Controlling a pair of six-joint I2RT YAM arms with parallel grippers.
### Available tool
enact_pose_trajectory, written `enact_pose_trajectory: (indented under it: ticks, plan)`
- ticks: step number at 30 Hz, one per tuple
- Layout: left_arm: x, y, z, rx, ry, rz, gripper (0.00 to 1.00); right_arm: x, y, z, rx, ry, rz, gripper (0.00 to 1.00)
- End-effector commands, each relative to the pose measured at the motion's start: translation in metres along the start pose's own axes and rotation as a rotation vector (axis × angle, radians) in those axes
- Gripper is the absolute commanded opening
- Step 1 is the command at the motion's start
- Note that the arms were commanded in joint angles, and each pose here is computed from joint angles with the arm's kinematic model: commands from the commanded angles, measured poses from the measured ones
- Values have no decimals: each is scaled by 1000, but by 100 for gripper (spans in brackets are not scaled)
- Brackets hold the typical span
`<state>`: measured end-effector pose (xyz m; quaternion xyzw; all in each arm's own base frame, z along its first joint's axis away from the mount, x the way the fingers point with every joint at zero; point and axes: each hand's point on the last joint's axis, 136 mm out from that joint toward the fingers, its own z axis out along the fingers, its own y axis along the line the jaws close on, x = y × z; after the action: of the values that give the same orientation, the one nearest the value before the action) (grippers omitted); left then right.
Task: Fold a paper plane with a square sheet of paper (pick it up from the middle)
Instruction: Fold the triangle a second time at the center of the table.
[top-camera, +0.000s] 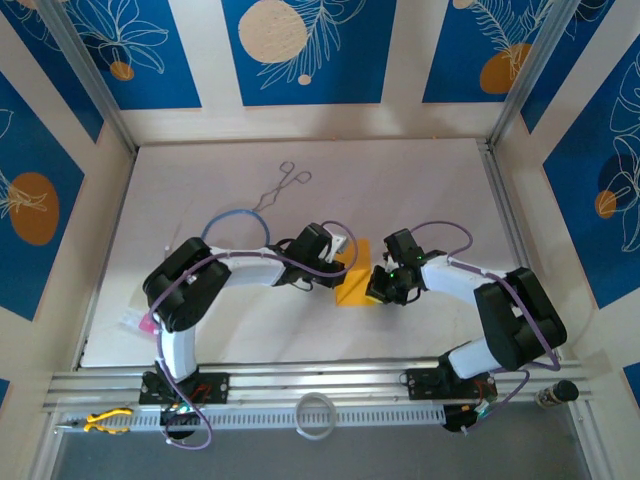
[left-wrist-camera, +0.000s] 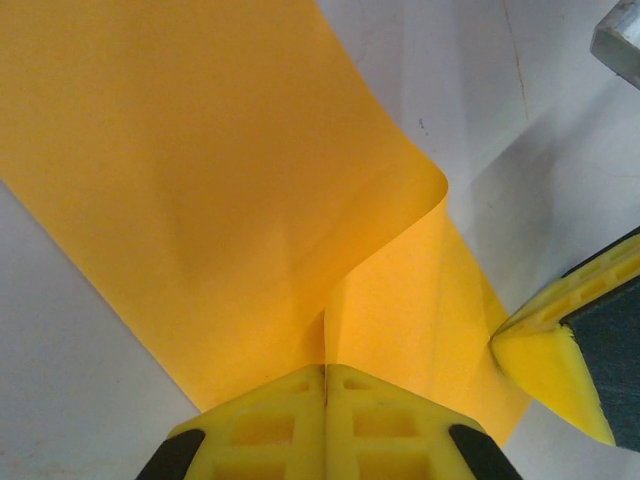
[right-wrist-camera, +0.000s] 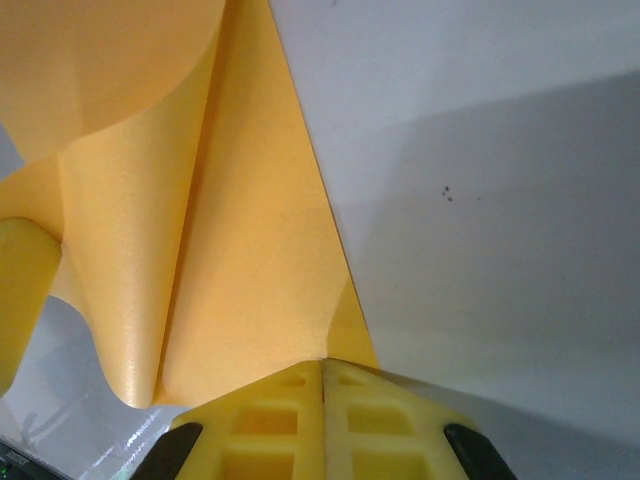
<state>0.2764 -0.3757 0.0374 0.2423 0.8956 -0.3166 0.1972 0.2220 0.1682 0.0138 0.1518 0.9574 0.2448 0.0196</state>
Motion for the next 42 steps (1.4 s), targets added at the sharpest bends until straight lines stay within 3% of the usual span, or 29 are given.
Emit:
enact_pose_trajectory:
  ticks: [1,36,42]
  plan:
    - [-4,11,2,-33,1,2,1,4,-12,3,52,25,14,1]
    - [4,19,8,-42,17,-27,0,4,-11,4,53,35,13,1]
    - [13,16,8,-14,29,-53,0,-2,7,-6,-2,16,-27,9]
